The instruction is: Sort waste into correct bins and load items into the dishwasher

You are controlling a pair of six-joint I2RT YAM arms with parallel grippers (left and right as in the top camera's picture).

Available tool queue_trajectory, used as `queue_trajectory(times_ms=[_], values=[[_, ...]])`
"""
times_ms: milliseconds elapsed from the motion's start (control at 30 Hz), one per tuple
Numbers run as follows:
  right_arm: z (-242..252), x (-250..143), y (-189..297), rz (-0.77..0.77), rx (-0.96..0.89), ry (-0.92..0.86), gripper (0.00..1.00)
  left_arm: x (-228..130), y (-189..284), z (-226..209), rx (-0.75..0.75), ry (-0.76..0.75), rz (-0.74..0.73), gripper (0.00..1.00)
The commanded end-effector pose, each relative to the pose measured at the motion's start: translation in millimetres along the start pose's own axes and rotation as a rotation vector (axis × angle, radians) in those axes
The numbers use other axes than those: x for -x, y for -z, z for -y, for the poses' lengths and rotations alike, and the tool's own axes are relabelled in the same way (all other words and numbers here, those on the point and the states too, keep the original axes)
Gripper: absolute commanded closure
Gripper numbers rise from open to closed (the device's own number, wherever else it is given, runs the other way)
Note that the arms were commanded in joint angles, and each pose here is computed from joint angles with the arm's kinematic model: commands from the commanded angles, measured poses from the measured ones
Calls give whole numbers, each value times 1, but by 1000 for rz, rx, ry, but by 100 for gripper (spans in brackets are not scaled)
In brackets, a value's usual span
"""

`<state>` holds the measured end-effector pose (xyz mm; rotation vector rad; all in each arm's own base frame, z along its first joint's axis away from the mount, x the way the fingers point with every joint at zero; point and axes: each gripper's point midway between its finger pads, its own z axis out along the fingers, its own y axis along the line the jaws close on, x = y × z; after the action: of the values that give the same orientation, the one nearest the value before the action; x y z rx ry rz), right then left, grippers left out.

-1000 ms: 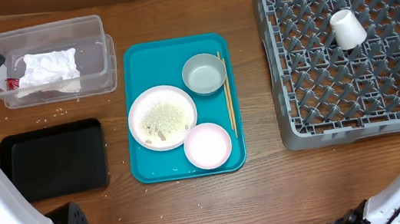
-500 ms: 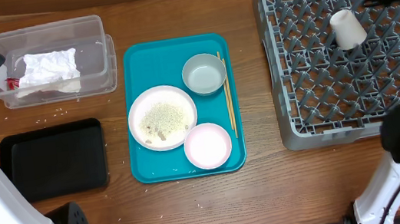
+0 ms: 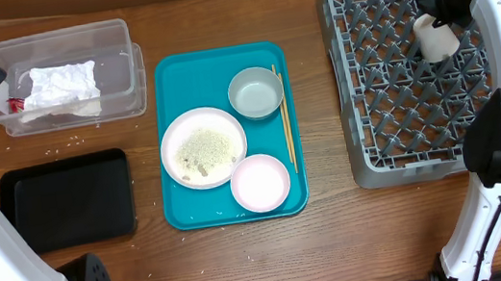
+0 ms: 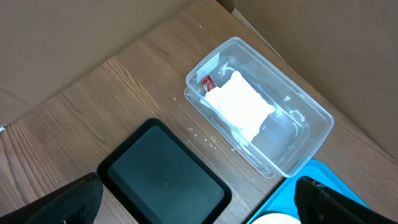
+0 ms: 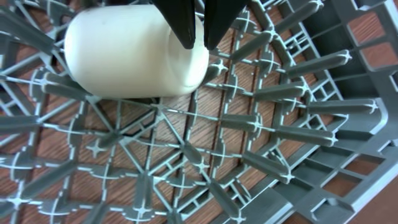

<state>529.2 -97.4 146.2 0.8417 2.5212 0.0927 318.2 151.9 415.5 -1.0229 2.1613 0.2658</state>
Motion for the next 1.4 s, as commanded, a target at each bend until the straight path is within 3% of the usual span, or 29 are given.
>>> queue_trajectory(times_ms=[0, 267, 500, 800, 933, 1100, 1367], values=[[4, -3, -14, -17, -19, -7, 91, 3, 1, -4, 14, -2, 12, 0], [11, -9, -20, -45, -46, -10, 93, 3, 1, -4, 14, -2, 12, 0], [47, -9, -12, -40, -192, -20, 96, 3, 1, -4, 14, -2, 12, 0], [65, -1, 55, 28, -279, -21, 96, 3, 1, -4, 14, -2, 12, 0], [42, 6, 100, 86, -141, -33, 96, 3, 1, -4, 14, -2, 12, 0], [-31, 15, 128, 102, 260, -3, 95, 3, 1, -4, 14, -2, 12, 0], [-56, 20, 79, 93, 298, 28, 95, 3, 1, -4, 14, -2, 12, 0]])
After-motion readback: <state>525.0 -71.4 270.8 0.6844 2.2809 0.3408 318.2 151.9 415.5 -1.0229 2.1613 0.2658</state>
